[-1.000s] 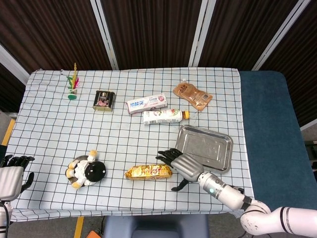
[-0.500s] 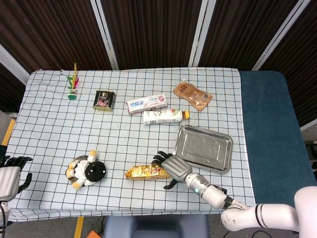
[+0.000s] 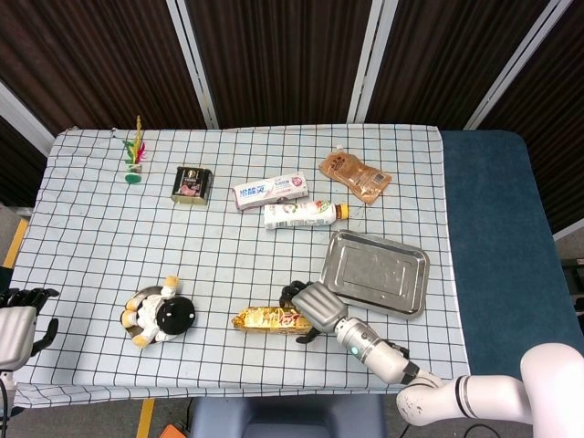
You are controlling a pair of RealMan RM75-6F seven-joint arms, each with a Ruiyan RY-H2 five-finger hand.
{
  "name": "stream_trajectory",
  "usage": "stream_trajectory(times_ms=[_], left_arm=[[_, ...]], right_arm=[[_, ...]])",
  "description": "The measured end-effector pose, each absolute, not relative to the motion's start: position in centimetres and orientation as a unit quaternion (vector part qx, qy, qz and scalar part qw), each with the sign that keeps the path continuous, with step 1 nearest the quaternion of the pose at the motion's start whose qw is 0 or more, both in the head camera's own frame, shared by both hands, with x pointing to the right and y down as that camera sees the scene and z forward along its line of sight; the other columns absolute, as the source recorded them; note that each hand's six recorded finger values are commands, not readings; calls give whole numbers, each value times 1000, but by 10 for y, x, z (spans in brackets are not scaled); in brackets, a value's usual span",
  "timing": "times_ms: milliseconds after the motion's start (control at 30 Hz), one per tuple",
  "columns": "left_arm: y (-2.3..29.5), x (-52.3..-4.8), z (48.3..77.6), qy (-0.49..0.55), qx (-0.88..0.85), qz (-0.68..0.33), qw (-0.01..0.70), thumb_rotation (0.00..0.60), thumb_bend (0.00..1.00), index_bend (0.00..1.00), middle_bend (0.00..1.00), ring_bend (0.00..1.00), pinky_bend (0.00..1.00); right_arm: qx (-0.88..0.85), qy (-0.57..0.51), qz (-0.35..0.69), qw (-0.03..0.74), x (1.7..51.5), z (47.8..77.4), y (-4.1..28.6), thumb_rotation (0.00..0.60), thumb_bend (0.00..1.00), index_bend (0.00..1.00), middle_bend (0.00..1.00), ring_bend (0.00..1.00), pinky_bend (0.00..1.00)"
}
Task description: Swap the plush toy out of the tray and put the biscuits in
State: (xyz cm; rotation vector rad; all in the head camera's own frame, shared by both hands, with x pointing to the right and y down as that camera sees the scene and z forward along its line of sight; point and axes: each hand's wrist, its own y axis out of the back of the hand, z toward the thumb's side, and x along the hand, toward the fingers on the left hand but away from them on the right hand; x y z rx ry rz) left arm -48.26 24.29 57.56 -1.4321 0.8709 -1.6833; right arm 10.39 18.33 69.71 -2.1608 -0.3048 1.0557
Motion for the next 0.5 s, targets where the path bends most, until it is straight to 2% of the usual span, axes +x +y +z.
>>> stream_trajectory(times_ms=[133, 500], left_arm=[[242, -482, 574, 343, -557, -655, 378, 600, 440, 316, 315, 273, 214], [241, -483, 576, 341, -557, -656, 377, 600, 439, 317, 315, 273, 214]], right_arm=[[-823, -132, 405, 376, 107, 698, 179, 600, 198, 654, 475, 456, 626], [-800, -173, 419, 394, 138, 687, 161, 600, 242, 690, 498, 480, 633]])
